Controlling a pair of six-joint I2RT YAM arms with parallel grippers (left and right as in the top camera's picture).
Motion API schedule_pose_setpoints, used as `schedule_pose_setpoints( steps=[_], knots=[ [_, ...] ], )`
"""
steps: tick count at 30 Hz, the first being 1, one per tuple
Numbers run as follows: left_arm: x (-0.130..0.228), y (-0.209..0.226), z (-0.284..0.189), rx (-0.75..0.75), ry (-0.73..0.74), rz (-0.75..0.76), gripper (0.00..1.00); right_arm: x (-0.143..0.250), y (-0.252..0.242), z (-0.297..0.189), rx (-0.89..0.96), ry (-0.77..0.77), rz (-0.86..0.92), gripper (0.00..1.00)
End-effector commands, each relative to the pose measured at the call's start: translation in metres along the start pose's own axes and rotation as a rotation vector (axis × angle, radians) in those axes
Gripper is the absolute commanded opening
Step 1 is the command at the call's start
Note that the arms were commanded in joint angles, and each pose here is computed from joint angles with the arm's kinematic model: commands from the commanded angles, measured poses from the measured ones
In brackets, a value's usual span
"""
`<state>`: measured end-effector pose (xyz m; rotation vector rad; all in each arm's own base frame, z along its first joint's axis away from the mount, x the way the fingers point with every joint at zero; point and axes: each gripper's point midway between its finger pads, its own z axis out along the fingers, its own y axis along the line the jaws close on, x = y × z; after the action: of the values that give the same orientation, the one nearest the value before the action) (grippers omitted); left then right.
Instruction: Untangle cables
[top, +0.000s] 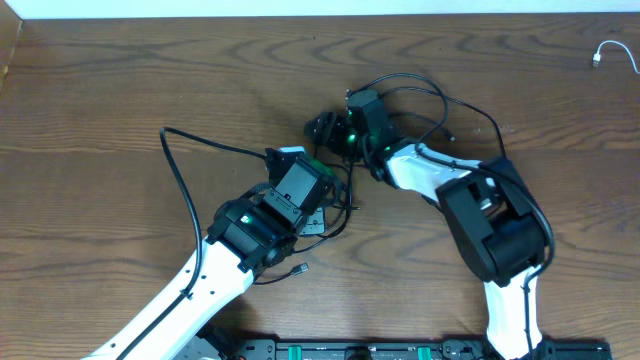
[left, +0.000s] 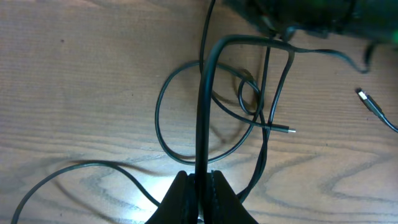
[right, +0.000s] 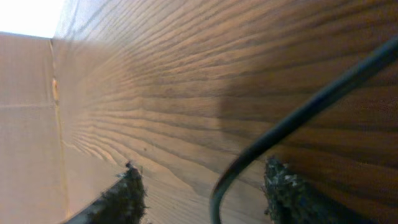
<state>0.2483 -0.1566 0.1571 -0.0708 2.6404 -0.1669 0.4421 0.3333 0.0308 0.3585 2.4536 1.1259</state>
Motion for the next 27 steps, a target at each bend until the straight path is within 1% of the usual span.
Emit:
schedule_pose_setpoints(
  steps=[1,2,3,4,8,10,15,18,21,23,27],
  knots=[
    [-0.002,0.004,0.000,-0.017,-0.013,0.007,0.08,0.005,0.009,0.010,-0.031,0.000,-0.020,0.25],
    [-0.002,0.004,0.000,-0.017,-0.013,0.007,0.08,0.004,0.011,0.010,-0.038,-0.005,-0.023,0.13],
    [-0.002,0.004,0.000,-0.017,-0.013,0.007,0.08,0.001,0.016,0.009,-0.053,-0.012,-0.029,0.05],
    [-0.002,0.004,0.000,-0.017,-0.013,0.007,0.08,-0.007,0.024,0.004,-0.075,-0.021,-0.040,0.01],
    [-0.002,0.004,0.000,-0.017,-0.013,0.007,0.08,-0.045,0.052,-0.026,-0.172,-0.050,-0.119,0.01],
    [-0.002,0.004,0.000,-0.017,-0.013,0.007,0.08,-0.075,0.057,-0.051,-0.182,-0.095,-0.140,0.01],
    [-0.002,0.004,0.000,-0.018,-0.013,0.007,0.08,-0.148,0.035,-0.124,-0.072,-0.245,-0.173,0.01],
    [-0.001,0.004,0.001,-0.022,-0.009,0.009,0.08,-0.177,0.017,-0.175,-0.005,-0.307,-0.169,0.01],
    [-0.002,0.003,0.006,-0.026,-0.006,0.005,0.08,-0.191,-0.012,-0.225,0.104,-0.342,-0.132,0.01],
    [-0.004,0.001,0.009,-0.026,-0.009,0.001,0.08,-0.192,-0.034,-0.248,0.198,-0.354,-0.082,0.01],
    [-0.007,-0.003,0.015,-0.020,-0.017,-0.008,0.08,-0.181,-0.092,-0.298,0.484,-0.385,0.049,0.01]
  ],
)
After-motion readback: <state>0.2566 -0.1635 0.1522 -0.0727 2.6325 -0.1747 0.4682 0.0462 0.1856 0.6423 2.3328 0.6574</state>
